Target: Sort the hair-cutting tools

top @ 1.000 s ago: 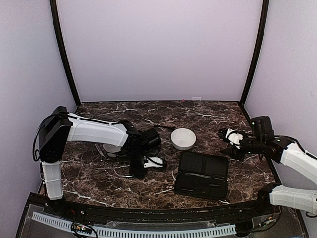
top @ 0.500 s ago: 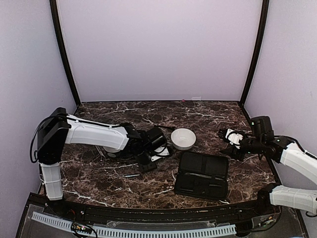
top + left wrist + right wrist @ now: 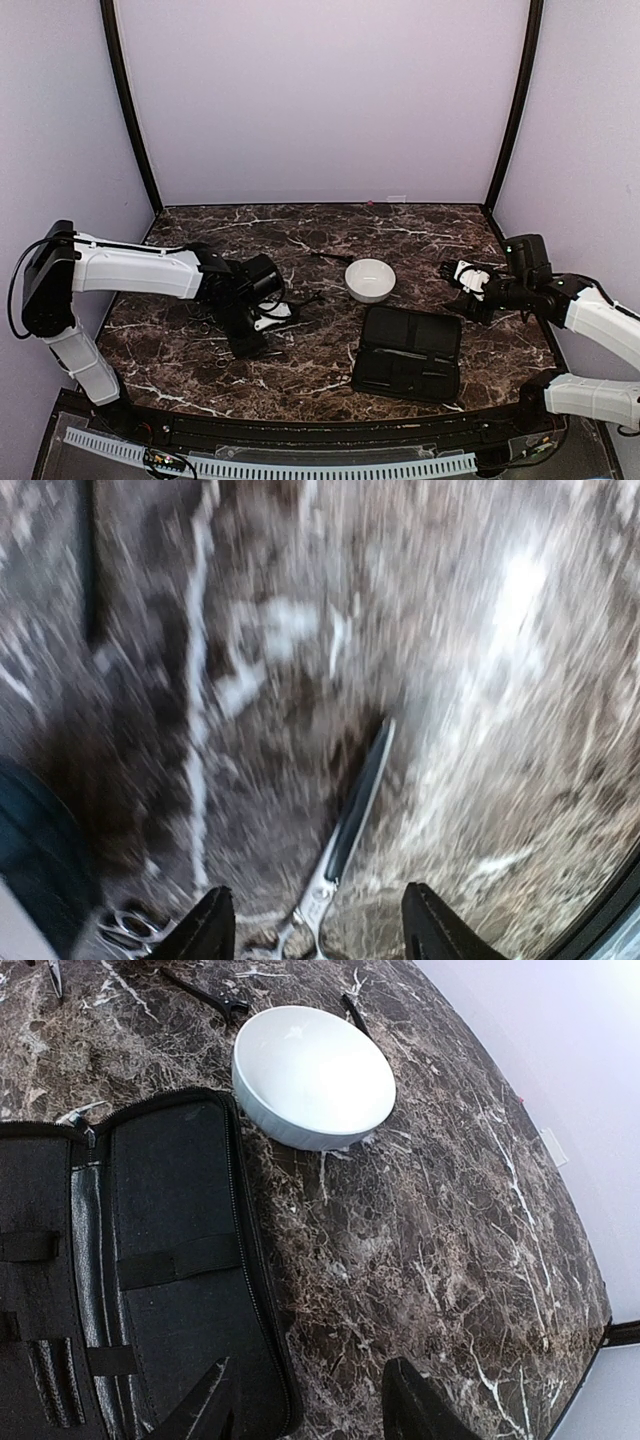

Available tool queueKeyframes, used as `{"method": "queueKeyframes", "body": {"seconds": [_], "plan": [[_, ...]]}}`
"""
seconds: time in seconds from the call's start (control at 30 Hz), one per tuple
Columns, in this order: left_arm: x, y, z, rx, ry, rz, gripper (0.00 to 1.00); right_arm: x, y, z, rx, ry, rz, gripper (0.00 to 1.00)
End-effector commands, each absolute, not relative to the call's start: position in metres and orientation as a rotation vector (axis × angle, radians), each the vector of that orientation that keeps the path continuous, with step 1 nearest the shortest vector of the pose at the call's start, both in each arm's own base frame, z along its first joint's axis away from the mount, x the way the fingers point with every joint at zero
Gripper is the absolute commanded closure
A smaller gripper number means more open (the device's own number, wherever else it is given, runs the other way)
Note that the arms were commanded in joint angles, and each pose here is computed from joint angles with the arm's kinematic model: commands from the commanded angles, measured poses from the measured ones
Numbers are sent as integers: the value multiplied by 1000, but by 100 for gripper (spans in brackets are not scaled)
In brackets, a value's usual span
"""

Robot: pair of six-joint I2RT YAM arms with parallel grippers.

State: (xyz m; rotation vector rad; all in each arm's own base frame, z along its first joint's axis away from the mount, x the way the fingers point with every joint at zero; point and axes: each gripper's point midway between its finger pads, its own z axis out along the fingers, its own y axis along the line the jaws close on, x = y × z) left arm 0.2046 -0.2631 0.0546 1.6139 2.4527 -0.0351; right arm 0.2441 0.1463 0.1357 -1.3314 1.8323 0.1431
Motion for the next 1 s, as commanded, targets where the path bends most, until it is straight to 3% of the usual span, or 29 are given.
{"method": "queueKeyframes", "body": {"seconds": [0.0, 0.43, 0.6, 0.8, 0.9, 0.97], "plan": [[201, -237, 50, 1632, 2522, 25, 44, 246, 148, 140, -1331, 1807, 148, 52], [200, -225, 40, 1666, 2461, 40, 50, 244, 149, 141, -1334, 1802, 155, 51], [197, -225, 20, 1711, 2527, 65, 65, 243, 149, 140, -1341, 1802, 161, 51], [191, -227, 2, 1771, 2604, 54, 74, 238, 153, 138, -1360, 1802, 203, 51], [189, -235, 0, 1778, 2642, 3, 88, 237, 154, 138, -1366, 1800, 214, 51], [188, -245, -1, 1783, 2661, -35, 92, 238, 154, 138, -1363, 1803, 208, 51]]}}
